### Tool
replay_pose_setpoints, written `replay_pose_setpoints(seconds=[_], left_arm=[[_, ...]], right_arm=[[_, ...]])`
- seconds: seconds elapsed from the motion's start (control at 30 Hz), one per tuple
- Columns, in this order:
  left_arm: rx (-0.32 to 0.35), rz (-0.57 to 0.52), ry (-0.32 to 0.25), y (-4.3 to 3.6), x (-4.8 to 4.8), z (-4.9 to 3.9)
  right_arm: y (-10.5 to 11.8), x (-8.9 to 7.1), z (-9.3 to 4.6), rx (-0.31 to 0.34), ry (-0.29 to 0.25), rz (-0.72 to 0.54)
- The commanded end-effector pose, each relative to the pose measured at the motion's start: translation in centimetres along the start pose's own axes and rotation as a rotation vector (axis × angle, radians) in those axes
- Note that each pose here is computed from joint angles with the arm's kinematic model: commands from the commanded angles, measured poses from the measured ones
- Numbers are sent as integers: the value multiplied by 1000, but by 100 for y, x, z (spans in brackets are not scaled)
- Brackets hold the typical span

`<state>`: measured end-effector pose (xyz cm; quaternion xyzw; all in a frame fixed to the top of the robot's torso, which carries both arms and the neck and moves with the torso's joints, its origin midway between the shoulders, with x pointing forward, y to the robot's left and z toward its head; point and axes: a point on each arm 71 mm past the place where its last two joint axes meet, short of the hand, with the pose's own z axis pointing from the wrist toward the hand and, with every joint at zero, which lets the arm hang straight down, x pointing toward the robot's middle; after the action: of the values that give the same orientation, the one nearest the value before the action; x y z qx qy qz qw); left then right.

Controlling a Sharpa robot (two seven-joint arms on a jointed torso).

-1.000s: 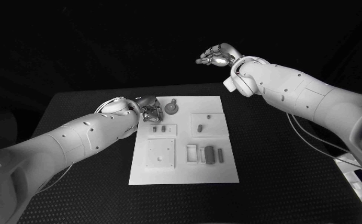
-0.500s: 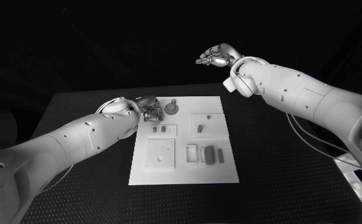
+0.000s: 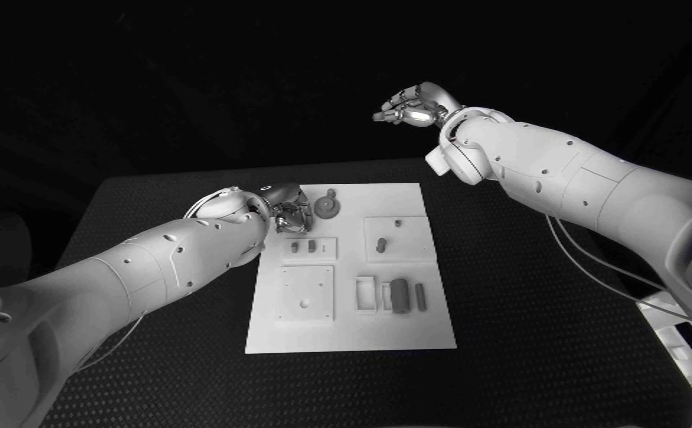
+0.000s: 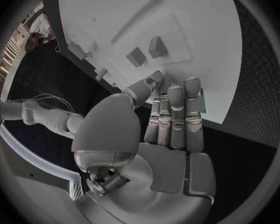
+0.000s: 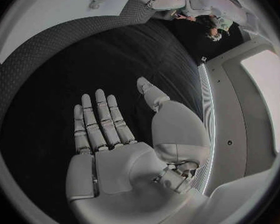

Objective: Assemble the parts on the task board

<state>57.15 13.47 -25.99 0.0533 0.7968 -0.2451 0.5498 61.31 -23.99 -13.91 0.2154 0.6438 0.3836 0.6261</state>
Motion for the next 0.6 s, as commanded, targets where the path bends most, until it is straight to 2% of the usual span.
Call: replay_pose_setpoints(seconds=[0.03, 0.3, 0.6], left_arm=[[17, -3, 42, -65, 63, 13], [-8, 9, 48, -20, 63, 22], [2, 20, 60, -30, 150, 20]], right_arm=[[9, 8, -1, -12, 13, 2], [9, 9, -1, -12, 14, 3], [12, 13, 1, -12, 15, 3]])
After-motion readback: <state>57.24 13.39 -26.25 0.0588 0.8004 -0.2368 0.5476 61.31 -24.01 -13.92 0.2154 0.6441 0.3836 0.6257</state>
